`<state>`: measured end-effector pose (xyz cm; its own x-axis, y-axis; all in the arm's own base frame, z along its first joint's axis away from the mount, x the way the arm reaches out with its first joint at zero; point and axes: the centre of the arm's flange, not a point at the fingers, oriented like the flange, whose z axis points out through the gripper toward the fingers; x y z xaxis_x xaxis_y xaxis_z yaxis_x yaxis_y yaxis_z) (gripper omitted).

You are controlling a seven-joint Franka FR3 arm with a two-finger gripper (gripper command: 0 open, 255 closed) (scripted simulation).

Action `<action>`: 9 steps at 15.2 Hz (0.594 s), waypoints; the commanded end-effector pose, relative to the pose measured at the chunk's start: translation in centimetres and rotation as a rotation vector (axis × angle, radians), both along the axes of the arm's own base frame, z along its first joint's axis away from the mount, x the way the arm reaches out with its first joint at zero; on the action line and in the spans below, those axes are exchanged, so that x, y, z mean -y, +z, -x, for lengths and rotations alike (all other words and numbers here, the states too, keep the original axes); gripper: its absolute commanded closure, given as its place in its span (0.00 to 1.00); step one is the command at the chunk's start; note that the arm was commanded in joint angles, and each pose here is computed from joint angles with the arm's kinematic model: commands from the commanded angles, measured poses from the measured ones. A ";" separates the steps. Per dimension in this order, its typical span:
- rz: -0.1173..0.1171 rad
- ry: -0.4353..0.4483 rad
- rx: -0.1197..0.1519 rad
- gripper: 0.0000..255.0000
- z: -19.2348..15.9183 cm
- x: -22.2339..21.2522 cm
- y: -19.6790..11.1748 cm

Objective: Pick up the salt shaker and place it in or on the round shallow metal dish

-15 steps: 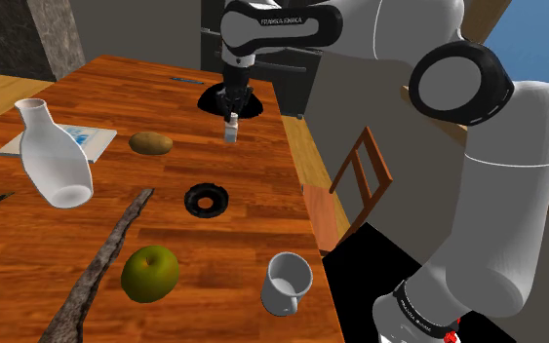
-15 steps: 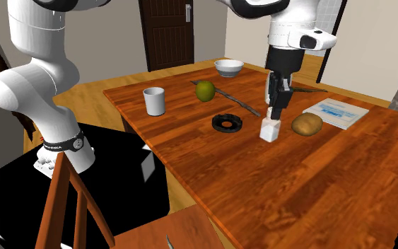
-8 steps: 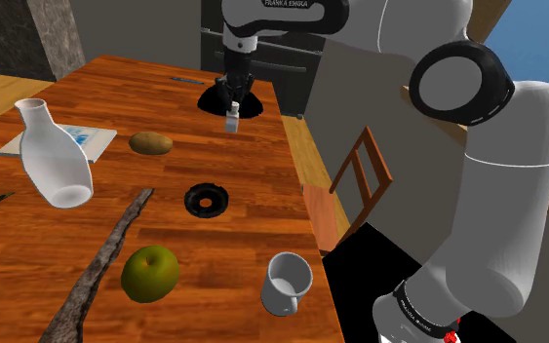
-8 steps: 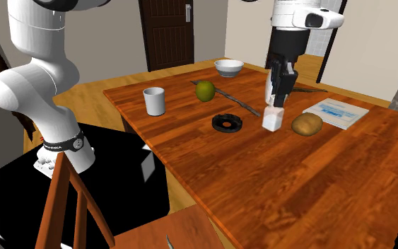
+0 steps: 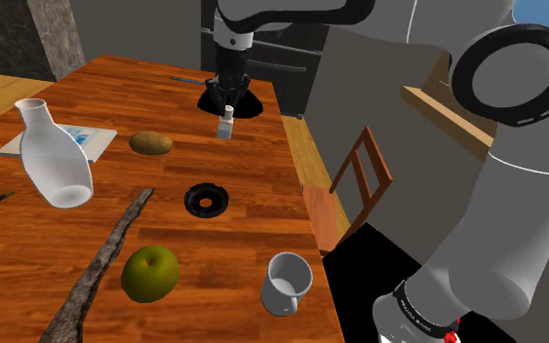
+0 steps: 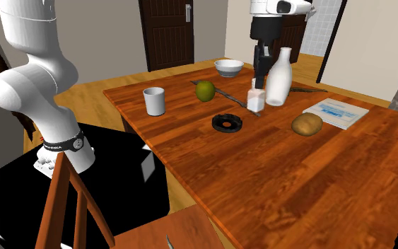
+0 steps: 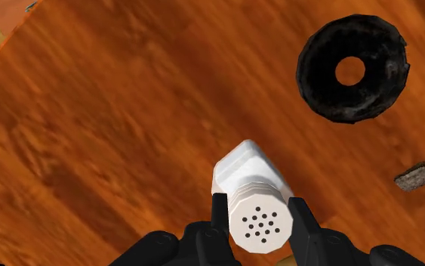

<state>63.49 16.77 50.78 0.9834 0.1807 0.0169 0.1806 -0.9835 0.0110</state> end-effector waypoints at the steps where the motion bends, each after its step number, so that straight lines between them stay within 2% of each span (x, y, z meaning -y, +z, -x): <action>1: 0.000 -0.001 0.000 1.00 1.3 -2.0 0.6; 9: 0.000 -0.001 0.000 1.00 8.8 -10.7 3.0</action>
